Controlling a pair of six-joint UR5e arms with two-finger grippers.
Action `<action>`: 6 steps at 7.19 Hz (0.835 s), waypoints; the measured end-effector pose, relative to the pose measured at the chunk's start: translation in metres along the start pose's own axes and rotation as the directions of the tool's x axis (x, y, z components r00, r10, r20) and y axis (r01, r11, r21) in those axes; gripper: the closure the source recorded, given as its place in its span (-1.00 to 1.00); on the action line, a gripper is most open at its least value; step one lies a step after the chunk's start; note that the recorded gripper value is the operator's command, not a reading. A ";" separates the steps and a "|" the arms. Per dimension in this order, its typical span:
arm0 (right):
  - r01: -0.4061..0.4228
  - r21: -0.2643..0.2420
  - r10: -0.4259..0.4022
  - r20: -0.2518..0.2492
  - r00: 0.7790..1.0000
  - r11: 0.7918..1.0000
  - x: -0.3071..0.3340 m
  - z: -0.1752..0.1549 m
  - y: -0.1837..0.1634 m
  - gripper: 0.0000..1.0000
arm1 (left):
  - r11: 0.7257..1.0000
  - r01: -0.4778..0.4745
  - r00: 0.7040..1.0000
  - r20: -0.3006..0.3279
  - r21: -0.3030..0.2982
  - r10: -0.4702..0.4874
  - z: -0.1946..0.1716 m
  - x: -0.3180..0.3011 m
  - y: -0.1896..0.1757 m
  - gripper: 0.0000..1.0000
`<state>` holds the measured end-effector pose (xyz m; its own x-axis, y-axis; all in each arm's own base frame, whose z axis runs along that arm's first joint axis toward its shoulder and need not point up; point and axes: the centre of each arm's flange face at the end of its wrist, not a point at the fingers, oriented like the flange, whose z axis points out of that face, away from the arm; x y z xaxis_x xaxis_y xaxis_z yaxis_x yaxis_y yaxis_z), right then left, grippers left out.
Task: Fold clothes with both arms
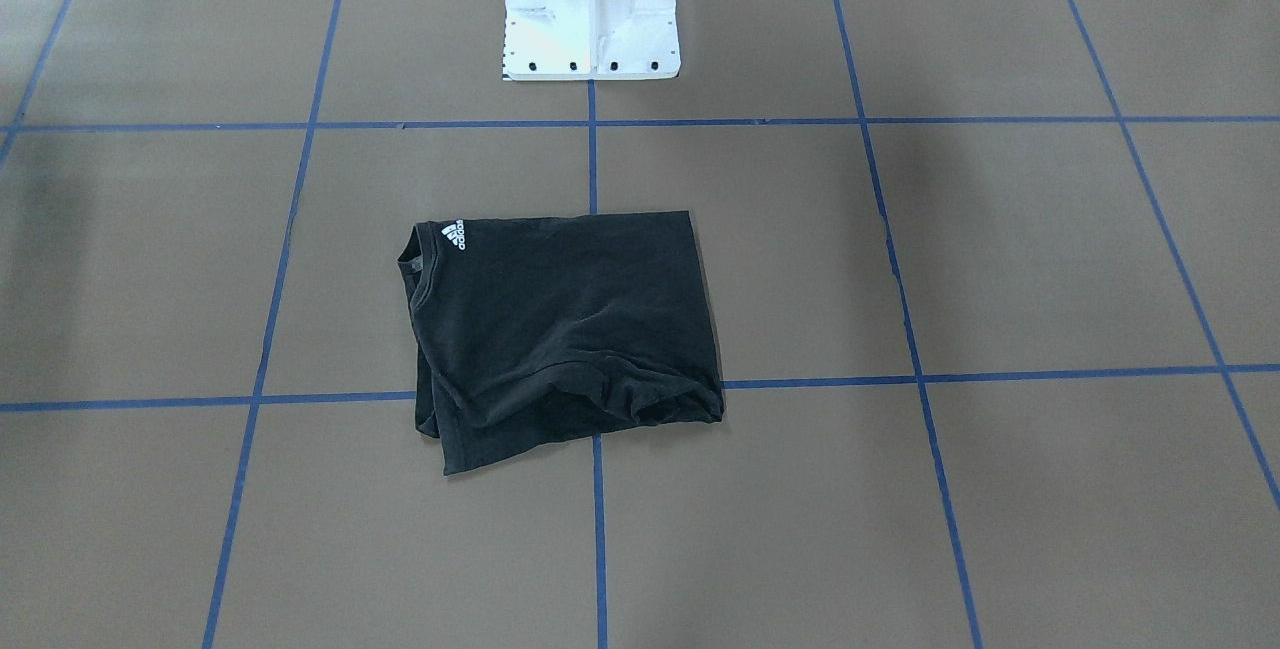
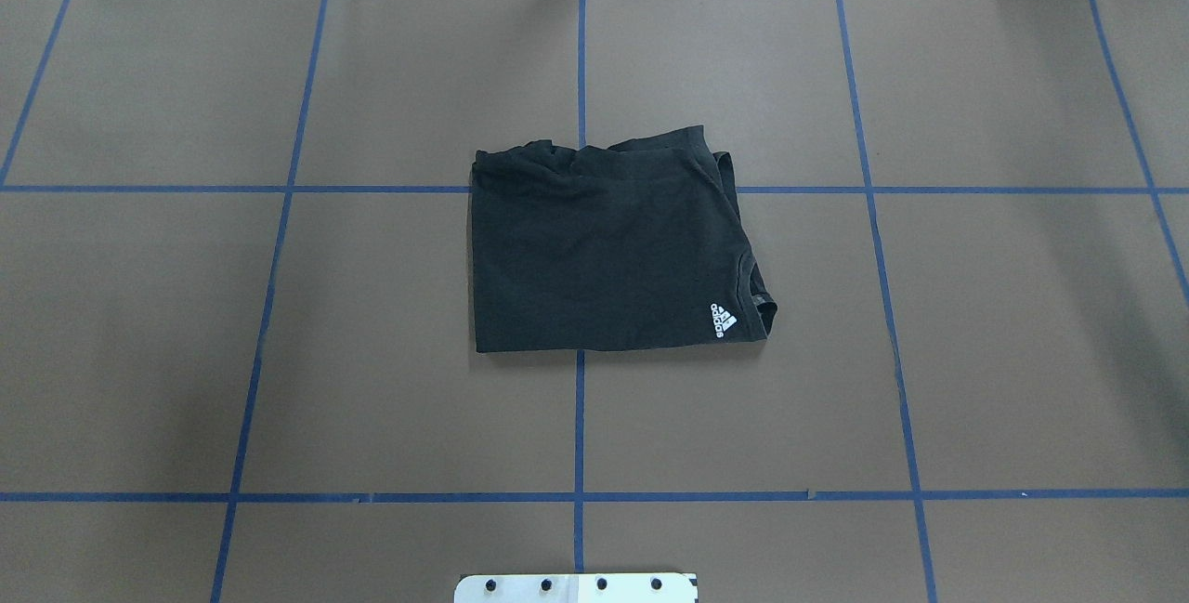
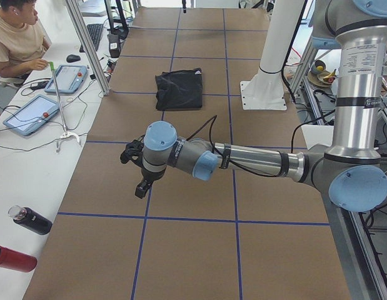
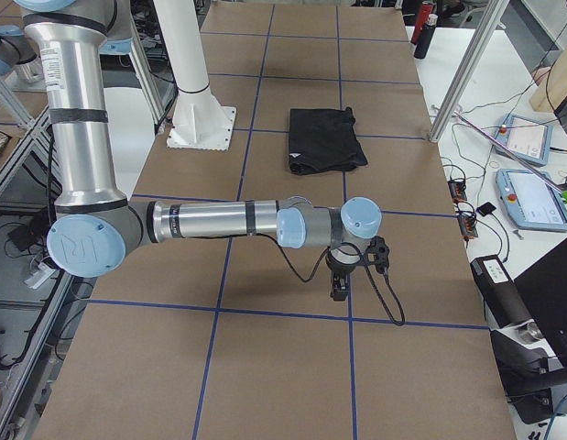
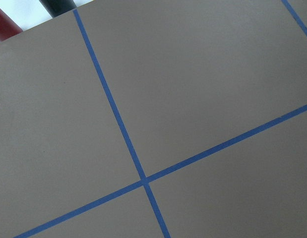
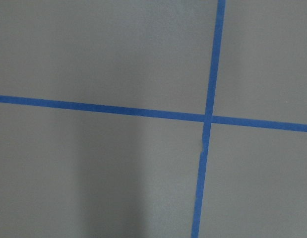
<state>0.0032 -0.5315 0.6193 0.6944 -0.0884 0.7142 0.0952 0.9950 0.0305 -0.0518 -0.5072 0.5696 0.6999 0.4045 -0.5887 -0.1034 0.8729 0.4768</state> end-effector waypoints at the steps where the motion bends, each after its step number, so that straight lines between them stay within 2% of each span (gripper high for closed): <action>1: 0.002 0.002 -0.002 0.003 1.000 1.000 -0.001 -0.001 0.000 -1.00 | 1.000 0.001 1.000 0.000 -0.002 -0.001 0.001 -0.001 0.002 -1.00; 6: 0.002 0.005 -0.002 -0.002 1.000 1.000 -0.002 -0.002 -0.001 -1.00 | 1.000 0.002 1.000 -0.001 -0.005 -0.002 0.003 -0.003 0.005 -1.00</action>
<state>0.0029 -0.5326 0.6162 0.6957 -0.0903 0.7126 0.0929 0.9950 0.0353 -0.0518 -0.5050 0.5756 0.6996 0.4033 -0.5898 -0.1060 0.8749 0.4726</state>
